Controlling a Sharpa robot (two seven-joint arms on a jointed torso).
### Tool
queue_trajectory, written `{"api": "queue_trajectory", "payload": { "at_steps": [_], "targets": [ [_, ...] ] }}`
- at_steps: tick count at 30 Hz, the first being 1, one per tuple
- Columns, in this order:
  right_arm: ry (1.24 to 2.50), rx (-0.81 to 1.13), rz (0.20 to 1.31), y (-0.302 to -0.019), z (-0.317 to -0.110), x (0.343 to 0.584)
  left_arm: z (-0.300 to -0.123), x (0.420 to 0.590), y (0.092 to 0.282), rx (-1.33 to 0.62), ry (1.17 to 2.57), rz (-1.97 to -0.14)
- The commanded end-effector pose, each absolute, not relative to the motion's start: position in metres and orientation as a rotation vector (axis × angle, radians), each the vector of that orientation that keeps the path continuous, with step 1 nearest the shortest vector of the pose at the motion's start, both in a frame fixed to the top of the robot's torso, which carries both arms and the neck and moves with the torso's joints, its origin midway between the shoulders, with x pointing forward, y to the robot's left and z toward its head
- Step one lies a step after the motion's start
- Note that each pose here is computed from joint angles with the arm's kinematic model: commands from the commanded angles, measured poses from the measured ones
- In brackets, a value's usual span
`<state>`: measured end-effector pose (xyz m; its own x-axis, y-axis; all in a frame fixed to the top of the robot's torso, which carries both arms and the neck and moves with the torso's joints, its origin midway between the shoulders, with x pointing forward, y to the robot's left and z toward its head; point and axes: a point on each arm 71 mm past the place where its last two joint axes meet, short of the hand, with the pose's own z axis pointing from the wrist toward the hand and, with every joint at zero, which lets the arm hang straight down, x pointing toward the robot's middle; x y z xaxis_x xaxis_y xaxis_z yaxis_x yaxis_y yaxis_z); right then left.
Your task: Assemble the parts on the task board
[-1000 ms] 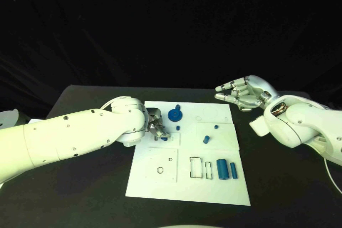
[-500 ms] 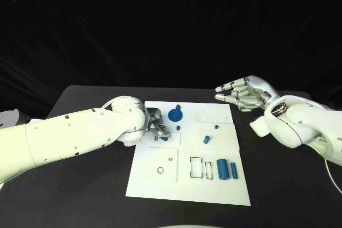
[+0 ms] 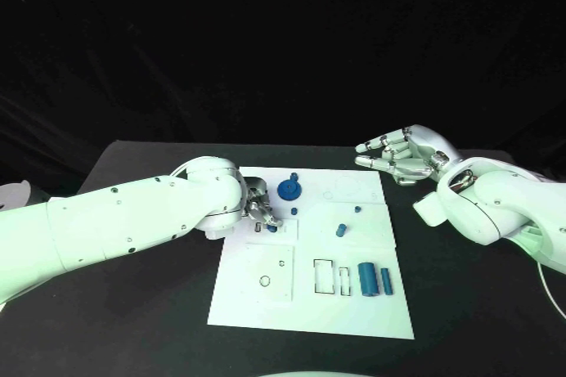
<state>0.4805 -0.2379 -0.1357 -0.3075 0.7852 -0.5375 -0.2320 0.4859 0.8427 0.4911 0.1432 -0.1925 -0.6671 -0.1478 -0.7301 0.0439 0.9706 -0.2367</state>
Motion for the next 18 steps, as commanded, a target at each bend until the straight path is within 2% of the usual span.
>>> {"api": "queue_trajectory", "payload": {
  "at_steps": [1,18],
  "targets": [
    [1.584,0.481,1.102,-0.2364,-0.1362,0.4793,-0.2005,0.4867,0.1436,-0.054,2.351,-0.232],
    [1.584,0.486,1.105,-0.2367,-0.1356,0.4779,-0.202,0.4917,0.1415,-0.049,2.349,-0.212]
  ]
}}
